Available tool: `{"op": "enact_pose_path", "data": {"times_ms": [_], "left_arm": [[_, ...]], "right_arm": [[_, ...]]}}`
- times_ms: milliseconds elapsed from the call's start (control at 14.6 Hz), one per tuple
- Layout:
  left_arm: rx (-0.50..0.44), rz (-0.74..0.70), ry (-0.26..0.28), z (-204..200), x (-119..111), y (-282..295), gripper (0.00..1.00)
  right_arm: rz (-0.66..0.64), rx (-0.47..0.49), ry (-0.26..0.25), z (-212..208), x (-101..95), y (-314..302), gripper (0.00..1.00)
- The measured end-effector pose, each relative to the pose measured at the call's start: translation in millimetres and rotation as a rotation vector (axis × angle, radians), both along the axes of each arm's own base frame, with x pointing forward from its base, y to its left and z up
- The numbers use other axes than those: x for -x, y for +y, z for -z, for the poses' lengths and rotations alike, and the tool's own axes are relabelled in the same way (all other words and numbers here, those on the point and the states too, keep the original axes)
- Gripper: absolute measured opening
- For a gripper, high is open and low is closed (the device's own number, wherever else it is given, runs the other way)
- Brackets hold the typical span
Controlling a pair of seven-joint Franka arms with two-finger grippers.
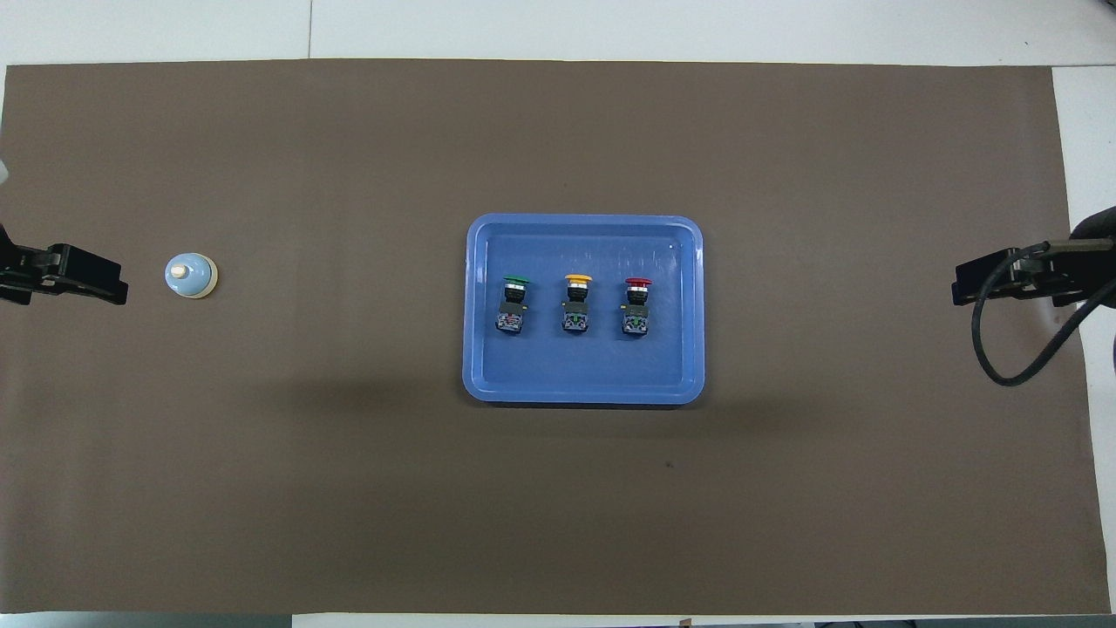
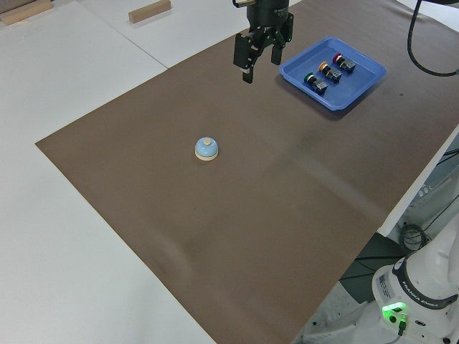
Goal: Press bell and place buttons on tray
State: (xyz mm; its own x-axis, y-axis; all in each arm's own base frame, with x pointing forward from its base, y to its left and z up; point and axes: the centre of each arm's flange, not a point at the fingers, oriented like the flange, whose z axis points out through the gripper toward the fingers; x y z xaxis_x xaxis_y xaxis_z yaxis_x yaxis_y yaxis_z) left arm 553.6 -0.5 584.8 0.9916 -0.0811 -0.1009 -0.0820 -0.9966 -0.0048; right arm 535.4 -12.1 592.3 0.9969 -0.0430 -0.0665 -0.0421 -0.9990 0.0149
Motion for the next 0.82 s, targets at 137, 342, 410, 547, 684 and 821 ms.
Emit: {"op": "enact_pose_path", "data": {"times_ms": [137,342,410,547,684,821], "left_arm": [[0.0,0.007,0.004,-1,0,-4,1.0],[0.0,0.017,0.007,0,0,-10,1.0],[0.0,0.023,0.006,0,0,-13,1.0],[0.0,0.031,0.005,0,0,-17,1.0],[0.0,0.033,0.005,0,0,-18,1.0],[0.0,0.033,0.005,0,0,-18,1.0]], "right_arm": [[0.0,0.0,0.0,0,0.0,0,1.0],[0.0,0.0,0.0,0,0.0,0,1.0],[0.0,0.0,0.0,0,0.0,0,1.0],[0.0,0.0,0.0,0,0.0,0,1.0],[0.0,0.0,0.0,0,0.0,0,1.0],[0.0,0.0,0.0,0,0.0,0,1.0]]}}
